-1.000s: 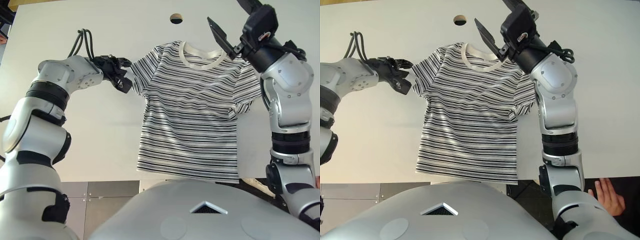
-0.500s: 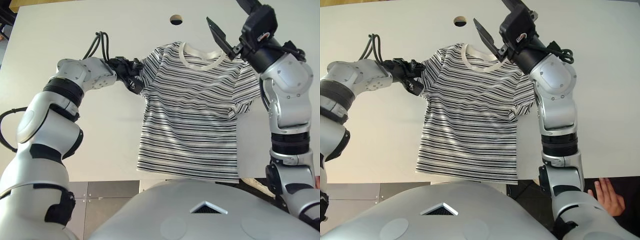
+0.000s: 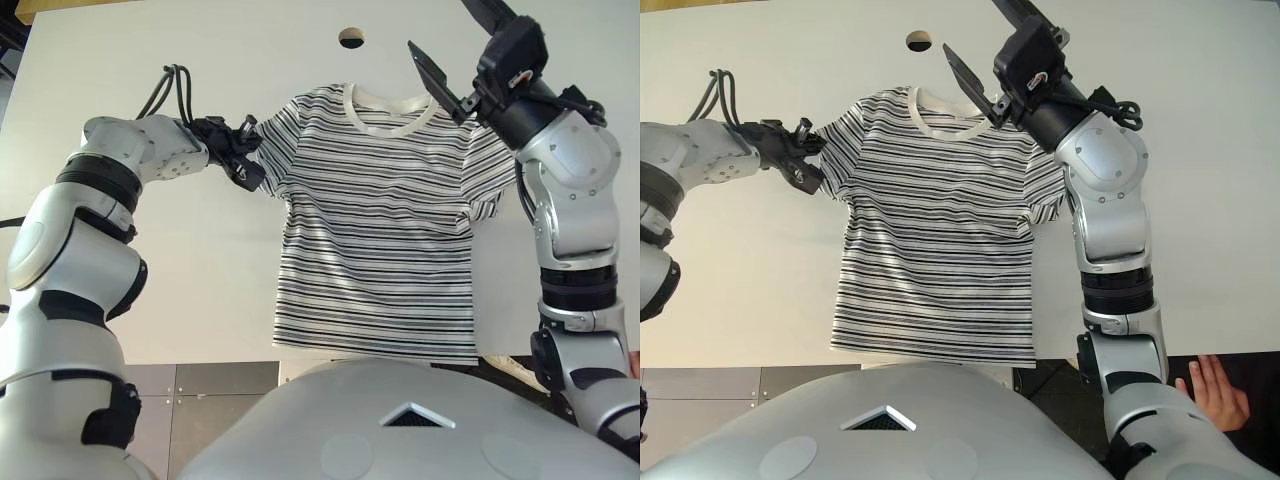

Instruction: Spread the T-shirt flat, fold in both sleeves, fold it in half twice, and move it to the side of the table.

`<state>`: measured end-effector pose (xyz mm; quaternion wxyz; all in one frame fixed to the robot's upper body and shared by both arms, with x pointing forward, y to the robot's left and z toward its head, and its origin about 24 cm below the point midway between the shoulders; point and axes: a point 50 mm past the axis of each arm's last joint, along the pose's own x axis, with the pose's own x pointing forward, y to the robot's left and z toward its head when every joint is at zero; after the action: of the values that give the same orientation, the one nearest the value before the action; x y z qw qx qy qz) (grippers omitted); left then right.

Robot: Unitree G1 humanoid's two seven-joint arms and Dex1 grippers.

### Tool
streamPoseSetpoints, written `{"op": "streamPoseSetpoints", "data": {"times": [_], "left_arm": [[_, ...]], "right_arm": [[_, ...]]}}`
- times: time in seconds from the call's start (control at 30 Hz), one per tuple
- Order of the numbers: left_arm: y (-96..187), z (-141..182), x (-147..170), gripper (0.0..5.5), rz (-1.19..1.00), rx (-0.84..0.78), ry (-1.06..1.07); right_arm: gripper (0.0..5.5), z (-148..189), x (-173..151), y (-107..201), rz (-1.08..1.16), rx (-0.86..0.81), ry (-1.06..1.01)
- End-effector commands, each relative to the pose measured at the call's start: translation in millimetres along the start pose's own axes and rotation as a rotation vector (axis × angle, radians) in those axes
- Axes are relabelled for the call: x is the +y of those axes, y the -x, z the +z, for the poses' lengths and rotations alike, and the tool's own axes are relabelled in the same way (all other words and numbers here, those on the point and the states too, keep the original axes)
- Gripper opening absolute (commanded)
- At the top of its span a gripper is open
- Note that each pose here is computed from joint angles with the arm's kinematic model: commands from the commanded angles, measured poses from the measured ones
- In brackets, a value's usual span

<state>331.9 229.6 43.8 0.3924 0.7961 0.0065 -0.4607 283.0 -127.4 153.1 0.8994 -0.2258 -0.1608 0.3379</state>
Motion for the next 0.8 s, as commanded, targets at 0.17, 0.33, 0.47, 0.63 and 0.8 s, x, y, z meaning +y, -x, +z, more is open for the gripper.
{"op": "streamPoseSetpoints", "data": {"times": [0.17, 0.33, 0.47, 0.63, 0.8], "left_arm": [[8, -7, -3, 0.14, -0.012, 0.019, -0.007], [16, -15, 19, 0.14, 0.061, 0.033, -0.032], [24, -18, 39, 0.14, 0.112, 0.029, -0.07], [28, -17, 49, 0.14, 0.124, 0.03, -0.091], [15, 4, 52, 0.14, 0.116, -0.049, -0.098]], "right_arm": [[3.13, 1, 3, 0, 0.007, -0.003, -0.001], [3.13, 0, 4, 0, 0.011, 0.002, 0.001], [3.13, -1, 5, 0, 0.015, 0.002, 0.0], [3.13, 0, 7, -1, 0.018, 0.001, -0.001], [3.13, 0, 8, -2, 0.02, 0.002, 0.004]]}}
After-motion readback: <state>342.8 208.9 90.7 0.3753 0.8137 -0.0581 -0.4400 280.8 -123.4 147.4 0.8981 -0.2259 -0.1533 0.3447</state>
